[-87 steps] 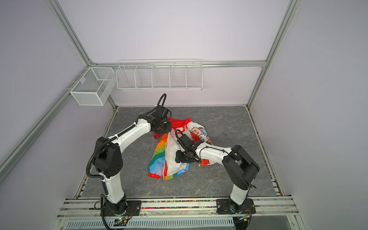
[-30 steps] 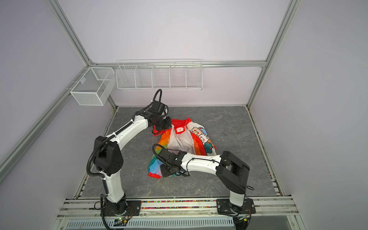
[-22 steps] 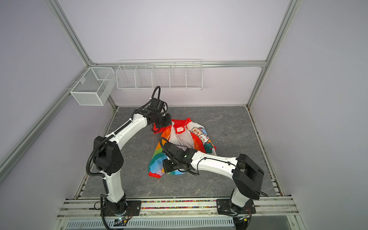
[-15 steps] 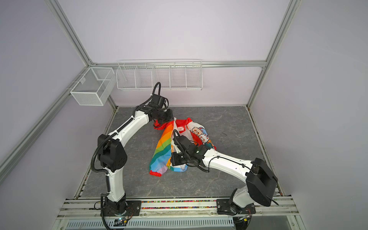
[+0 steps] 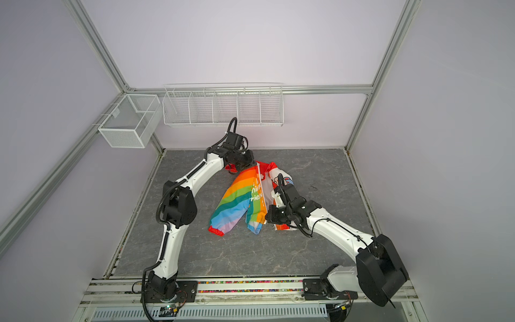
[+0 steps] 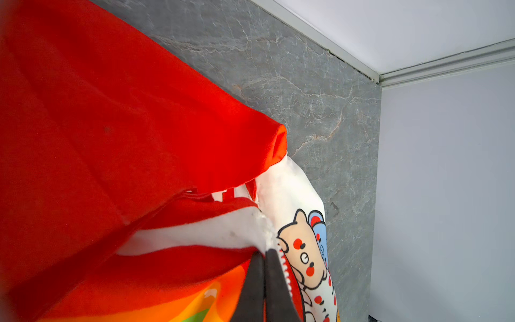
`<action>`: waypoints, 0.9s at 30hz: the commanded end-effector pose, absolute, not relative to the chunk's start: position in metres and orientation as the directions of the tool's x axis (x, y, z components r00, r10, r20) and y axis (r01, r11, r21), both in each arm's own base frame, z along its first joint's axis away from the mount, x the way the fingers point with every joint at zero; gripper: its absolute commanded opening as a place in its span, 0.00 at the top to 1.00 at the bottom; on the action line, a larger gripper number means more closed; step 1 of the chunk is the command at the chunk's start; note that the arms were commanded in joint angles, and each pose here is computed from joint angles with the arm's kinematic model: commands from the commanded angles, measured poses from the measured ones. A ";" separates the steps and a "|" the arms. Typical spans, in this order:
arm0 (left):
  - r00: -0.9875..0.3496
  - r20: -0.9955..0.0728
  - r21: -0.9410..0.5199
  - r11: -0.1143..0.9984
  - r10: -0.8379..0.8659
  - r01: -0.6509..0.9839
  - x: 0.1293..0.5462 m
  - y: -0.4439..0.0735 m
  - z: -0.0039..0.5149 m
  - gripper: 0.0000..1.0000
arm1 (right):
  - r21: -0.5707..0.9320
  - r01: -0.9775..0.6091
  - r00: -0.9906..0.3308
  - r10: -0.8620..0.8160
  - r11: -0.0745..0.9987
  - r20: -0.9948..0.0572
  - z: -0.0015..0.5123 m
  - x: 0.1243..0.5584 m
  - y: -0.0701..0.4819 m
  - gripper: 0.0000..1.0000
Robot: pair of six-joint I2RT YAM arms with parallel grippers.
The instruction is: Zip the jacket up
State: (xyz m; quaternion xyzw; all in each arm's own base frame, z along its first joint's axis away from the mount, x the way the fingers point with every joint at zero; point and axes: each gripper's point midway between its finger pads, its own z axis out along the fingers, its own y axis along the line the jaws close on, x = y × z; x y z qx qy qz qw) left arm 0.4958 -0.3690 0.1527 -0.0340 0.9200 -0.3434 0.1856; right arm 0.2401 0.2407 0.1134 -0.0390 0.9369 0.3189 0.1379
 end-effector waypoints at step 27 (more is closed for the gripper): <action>-0.907 -0.330 -0.580 0.814 -0.262 -0.024 0.477 -0.309 0.095 0.75 | 0.550 -0.108 -0.994 -0.083 0.828 -0.071 0.038 0.213 0.265 0.93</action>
